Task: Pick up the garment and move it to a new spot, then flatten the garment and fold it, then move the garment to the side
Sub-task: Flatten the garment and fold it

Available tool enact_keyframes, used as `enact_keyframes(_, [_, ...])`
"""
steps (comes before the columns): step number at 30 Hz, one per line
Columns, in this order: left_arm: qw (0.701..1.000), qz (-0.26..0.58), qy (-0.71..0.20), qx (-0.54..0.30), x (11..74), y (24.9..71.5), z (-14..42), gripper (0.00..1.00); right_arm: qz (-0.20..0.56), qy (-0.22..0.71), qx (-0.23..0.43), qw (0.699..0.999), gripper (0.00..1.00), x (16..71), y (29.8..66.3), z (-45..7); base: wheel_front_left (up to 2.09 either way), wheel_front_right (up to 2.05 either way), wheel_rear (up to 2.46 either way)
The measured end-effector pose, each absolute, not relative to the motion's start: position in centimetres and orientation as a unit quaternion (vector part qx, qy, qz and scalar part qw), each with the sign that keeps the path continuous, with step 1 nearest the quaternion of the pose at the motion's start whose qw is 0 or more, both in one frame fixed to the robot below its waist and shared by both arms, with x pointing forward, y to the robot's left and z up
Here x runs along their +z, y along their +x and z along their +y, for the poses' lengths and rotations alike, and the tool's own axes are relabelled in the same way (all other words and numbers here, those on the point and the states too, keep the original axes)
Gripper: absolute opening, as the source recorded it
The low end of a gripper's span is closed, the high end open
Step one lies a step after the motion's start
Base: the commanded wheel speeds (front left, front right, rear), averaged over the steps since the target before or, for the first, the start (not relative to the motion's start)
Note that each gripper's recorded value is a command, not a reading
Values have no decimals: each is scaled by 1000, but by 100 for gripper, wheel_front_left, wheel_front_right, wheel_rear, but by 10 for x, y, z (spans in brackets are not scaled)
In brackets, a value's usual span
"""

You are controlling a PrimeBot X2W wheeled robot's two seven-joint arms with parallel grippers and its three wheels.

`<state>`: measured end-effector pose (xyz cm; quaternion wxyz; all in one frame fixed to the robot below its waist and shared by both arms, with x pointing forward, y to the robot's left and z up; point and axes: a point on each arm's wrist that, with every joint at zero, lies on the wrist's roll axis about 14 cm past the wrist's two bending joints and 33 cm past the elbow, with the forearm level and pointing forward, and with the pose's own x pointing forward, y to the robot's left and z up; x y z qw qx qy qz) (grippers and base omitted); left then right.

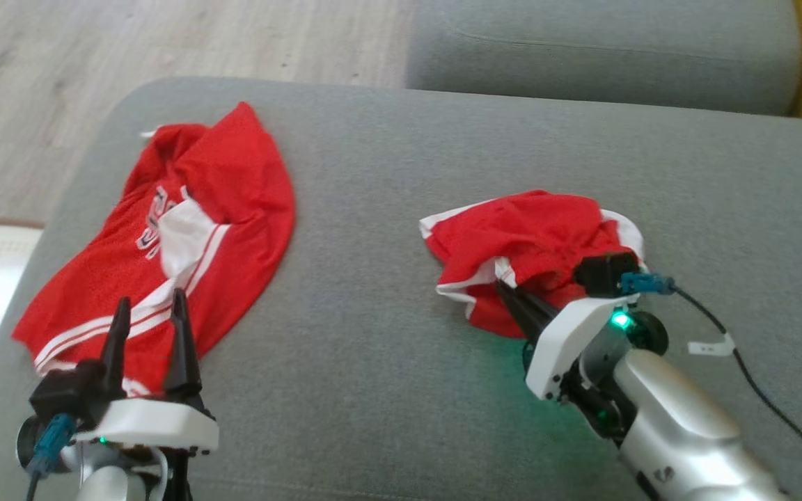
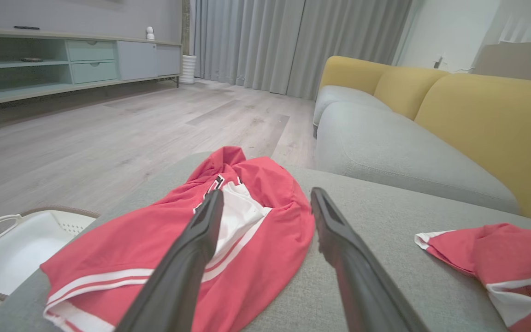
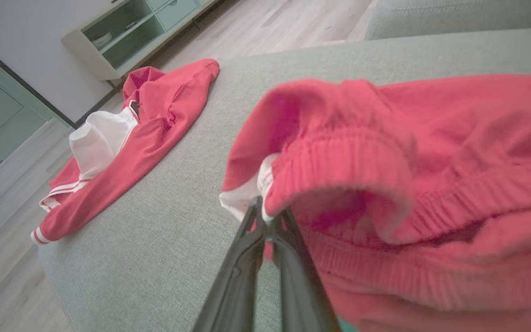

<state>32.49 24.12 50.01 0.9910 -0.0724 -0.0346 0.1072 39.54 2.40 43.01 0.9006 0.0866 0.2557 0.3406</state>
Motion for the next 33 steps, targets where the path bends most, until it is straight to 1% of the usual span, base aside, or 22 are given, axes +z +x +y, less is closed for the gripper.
enact_keyframes(3, [992,-34,-74,92,500,332,232,100,256,88,335,903,0,440,398,6,0,0,0])
enact_keyframes(6, [994,-32,-77,69,500,341,219,100,258,85,317,909,0,454,405,-30,0,0,0])
enact_keyframes(10, [996,-30,-80,36,499,354,198,100,257,84,271,924,0,483,418,-97,0,0,0])
enact_keyframes(13, [996,-25,-82,13,497,363,182,100,294,62,219,928,0,484,416,-156,0,0,0])
enact_keyframes(17, [996,-17,-84,-5,493,375,170,100,374,26,149,915,0,466,406,-226,0,0,0])
enact_keyframes(19, [996,-11,-84,-8,489,382,168,100,420,13,115,900,0,452,400,-255,0,0,0])
enact_keyframes(22, [996,1,-85,-11,481,388,166,100,477,0,87,875,0,432,391,-275,0,0,0])
enact_keyframes(23, [996,5,-85,-11,478,389,166,100,490,-3,78,868,0,426,390,-281,0,0,0])
enact_keyframes(24, [996,5,-85,-11,478,389,166,100,490,-3,78,868,0,426,390,-281,0,0,0])
enact_keyframes(25, [996,9,-85,-10,475,390,167,100,501,-6,68,863,16,421,389,-286,0,0,0])
enact_keyframes(26, [996,13,-85,-9,472,390,168,100,513,-9,60,857,77,416,387,-291,0,0,0])
enact_keyframes(27, [996,16,-85,-7,470,391,168,100,520,-12,54,852,100,412,387,-294,0,0,0])
enact_keyframes(31, [996,19,-85,-4,468,389,171,100,522,-3,55,851,100,405,393,-282,0,0,0])
enact_keyframes(33, [996,16,-85,-5,470,388,171,100,524,0,60,849,100,406,389,-275,0,0,0])
